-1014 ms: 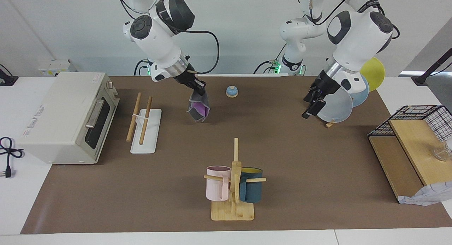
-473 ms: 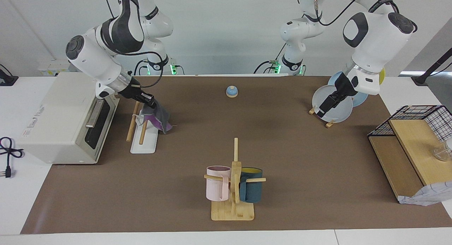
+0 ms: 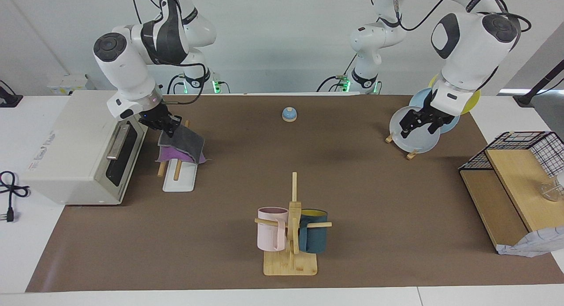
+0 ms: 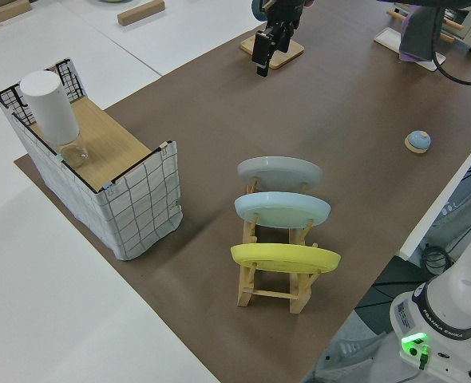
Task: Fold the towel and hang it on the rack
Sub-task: 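Carry the towel with the right gripper over the wooden rails, then drape the towel over the rails and open the right gripper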
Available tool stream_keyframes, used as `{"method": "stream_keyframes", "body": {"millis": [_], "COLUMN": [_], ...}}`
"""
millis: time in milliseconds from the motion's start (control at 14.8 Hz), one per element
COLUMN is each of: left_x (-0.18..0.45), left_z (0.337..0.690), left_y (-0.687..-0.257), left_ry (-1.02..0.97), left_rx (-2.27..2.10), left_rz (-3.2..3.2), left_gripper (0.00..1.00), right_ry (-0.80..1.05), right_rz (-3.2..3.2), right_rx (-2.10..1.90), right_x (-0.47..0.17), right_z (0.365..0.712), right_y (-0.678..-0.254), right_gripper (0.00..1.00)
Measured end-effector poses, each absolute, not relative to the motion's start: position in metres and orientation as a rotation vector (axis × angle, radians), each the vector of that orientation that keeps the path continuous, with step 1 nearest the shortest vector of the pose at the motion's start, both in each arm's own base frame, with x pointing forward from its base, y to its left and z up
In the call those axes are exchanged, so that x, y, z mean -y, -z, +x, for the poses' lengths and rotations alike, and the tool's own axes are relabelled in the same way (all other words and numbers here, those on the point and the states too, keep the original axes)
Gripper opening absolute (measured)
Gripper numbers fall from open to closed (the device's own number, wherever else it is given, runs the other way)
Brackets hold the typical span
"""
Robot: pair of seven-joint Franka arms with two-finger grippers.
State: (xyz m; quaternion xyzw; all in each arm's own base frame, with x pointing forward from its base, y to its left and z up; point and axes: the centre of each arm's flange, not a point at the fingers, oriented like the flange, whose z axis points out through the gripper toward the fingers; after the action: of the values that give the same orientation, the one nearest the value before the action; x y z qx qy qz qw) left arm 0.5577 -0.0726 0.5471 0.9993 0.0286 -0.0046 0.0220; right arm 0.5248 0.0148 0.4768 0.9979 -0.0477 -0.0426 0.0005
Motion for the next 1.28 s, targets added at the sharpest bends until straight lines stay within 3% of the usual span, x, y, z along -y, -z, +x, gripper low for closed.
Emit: {"method": "stream_keyframes", "body": {"millis": [473,878,1284], "left_x": [0.072,0.076,0.070], "left_z": [0.526,0.532,0.537], "left_y": [-0.564,-0.599,-0.594], "left_ry": [0.197,0.097,0.101], "left_rx": [0.010,0.035,0.067], "left_rz": [3.132,3.125,3.120], "left_gripper": [1.00,1.00,1.00], "right_ry": [0.135,0.155,0.165], "right_rz": [3.122,3.123,3.125], "right_rx": [0.027,-0.013,-0.061], "right_x": [0.036,0.044,0.048], "right_z": [0.524,0.521,0.520], "right_y": [-0.477,-0.471,-0.469], "right_gripper": [0.02,0.02,0.03]}}
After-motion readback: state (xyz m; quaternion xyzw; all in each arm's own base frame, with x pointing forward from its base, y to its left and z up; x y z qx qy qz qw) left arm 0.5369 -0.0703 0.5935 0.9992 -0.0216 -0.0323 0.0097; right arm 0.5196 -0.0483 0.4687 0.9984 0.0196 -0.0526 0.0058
